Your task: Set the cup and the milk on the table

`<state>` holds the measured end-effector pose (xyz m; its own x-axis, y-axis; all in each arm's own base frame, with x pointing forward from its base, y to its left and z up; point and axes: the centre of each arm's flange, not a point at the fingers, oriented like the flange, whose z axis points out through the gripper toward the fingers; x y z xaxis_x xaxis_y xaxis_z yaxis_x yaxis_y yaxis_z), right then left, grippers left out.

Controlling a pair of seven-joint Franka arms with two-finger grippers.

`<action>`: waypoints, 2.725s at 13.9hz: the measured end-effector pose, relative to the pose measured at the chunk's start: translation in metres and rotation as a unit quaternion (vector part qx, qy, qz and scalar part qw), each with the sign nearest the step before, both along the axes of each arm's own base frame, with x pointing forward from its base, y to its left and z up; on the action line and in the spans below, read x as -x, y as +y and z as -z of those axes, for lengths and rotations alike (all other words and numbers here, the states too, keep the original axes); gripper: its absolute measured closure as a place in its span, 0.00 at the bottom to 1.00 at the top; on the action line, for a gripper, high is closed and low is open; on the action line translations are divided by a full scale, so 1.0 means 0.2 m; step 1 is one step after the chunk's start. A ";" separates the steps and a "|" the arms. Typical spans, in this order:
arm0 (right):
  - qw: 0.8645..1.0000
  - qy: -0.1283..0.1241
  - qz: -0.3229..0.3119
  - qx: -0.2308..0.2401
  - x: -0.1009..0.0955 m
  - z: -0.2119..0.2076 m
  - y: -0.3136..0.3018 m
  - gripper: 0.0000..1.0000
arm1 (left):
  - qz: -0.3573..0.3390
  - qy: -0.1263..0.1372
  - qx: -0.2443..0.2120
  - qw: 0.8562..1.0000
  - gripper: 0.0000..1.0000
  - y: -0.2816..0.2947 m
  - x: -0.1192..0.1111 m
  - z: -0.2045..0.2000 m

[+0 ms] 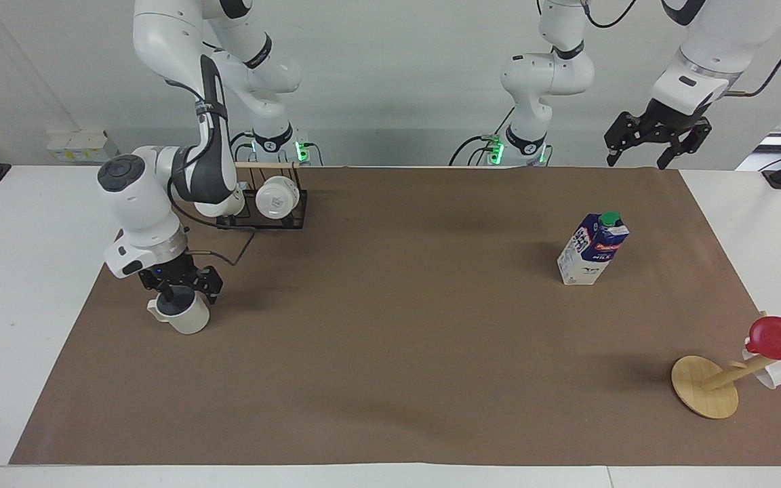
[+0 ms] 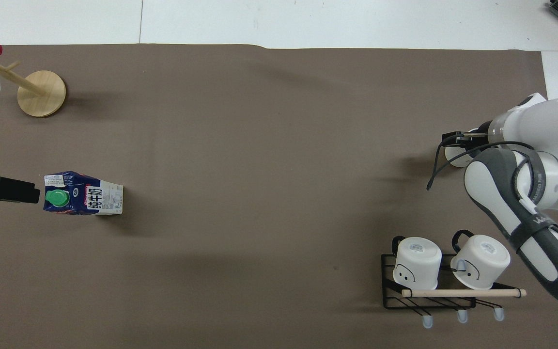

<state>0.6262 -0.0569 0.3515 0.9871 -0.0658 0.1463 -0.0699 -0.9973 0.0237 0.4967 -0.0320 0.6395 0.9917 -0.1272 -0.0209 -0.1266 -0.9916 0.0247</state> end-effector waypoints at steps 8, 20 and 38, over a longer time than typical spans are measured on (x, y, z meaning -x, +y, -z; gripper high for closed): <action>1.000 -0.001 -0.002 0.002 -0.01 0.00 0.00 0.96 | -0.002 0.016 -0.001 1.000 0.00 0.01 0.01 0.08; 0.999 -0.007 0.028 -0.013 -0.03 -0.31 0.67 0.96 | -0.009 0.011 0.001 1.000 0.00 0.04 -0.01 0.26; 0.999 -0.008 0.024 -0.020 0.17 -0.43 2.16 0.96 | 0.021 -0.057 0.005 0.998 0.00 0.11 0.07 0.59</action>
<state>0.5922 0.3744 0.4369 0.9802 -0.1198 0.1580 -0.1183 -0.9928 -0.0185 0.4837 -0.0097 0.5221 0.9812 -0.1691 0.0935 -0.1713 -0.9851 0.0167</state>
